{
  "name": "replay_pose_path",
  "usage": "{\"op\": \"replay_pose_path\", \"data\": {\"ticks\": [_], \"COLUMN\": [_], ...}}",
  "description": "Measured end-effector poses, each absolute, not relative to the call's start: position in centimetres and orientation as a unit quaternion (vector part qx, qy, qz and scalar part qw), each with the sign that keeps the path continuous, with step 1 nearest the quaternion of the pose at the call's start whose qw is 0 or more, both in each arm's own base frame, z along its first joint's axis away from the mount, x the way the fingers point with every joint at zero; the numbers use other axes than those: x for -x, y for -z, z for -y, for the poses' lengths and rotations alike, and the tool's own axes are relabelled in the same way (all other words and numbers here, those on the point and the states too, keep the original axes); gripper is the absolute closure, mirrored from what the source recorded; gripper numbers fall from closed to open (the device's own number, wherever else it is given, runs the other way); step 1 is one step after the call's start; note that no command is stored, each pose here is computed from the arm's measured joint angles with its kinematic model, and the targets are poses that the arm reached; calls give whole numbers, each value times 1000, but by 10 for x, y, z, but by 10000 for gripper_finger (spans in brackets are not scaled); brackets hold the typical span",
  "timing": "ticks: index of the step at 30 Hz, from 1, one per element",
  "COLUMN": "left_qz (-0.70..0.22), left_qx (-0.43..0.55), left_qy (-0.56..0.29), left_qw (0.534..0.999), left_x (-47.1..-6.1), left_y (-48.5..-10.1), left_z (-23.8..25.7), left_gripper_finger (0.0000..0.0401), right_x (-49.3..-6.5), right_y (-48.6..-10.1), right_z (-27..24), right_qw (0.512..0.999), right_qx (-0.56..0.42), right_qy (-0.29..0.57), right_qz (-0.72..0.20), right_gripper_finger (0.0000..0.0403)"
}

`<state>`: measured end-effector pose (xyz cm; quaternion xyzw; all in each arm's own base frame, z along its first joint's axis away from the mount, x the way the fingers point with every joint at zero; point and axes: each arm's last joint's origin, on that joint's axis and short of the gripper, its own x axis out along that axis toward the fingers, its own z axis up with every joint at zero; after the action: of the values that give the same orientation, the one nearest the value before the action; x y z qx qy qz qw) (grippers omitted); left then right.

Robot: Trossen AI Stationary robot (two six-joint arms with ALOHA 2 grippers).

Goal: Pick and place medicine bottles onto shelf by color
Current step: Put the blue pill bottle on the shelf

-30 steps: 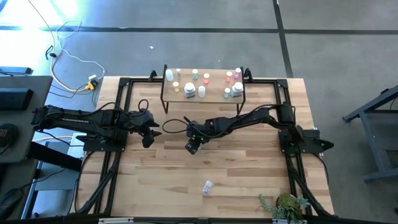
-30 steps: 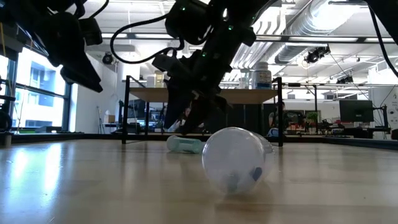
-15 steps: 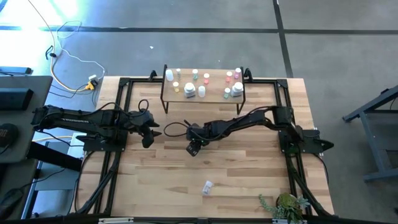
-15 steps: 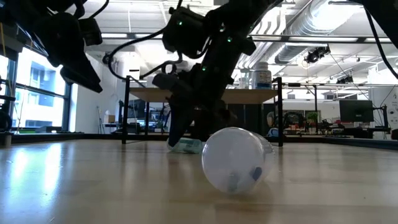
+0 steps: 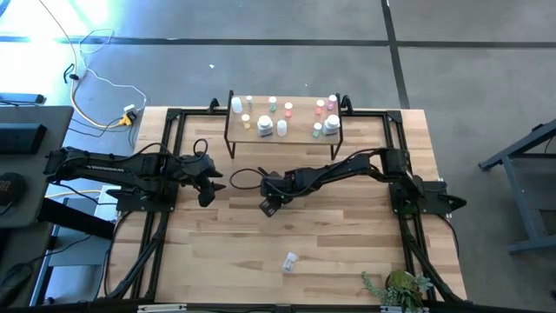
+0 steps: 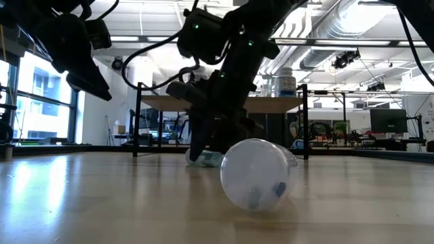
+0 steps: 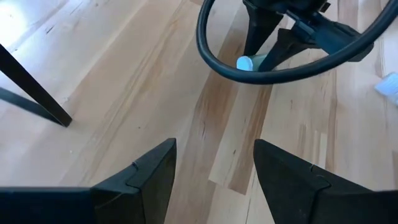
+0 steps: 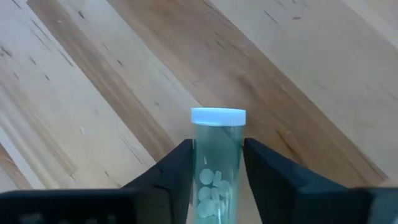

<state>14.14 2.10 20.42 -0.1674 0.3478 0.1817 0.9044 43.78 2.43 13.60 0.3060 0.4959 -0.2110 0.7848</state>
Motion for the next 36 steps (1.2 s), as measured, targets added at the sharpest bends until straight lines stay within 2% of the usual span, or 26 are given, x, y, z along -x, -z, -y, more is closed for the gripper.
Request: {"op": "replay_pose_path", "data": {"ticks": [8,13,27,36], "left_qz": [-350,-356,-362,-358], "left_qx": [169,164,171,182], "left_qy": [-173,-144,-103,-73], "left_qw": [905,909,910,913], "left_x": [-142,-142,-142,-143], "left_y": [-204,-204,-204,-205], "left_z": [-20,-19,-17,-15], "left_gripper_finger": [197,197,197,197], "right_x": [-437,-442,-472,-485], "right_y": [-137,-147,-208,-269], "right_z": [-24,-27,-31,-24], "right_qw": [780,784,840,884], "right_qx": [-320,-329,-327,-285], "right_qy": [212,189,166,171], "right_qz": [-495,-491,-399,-328], "right_gripper_finger": [302,309,310,311]}}
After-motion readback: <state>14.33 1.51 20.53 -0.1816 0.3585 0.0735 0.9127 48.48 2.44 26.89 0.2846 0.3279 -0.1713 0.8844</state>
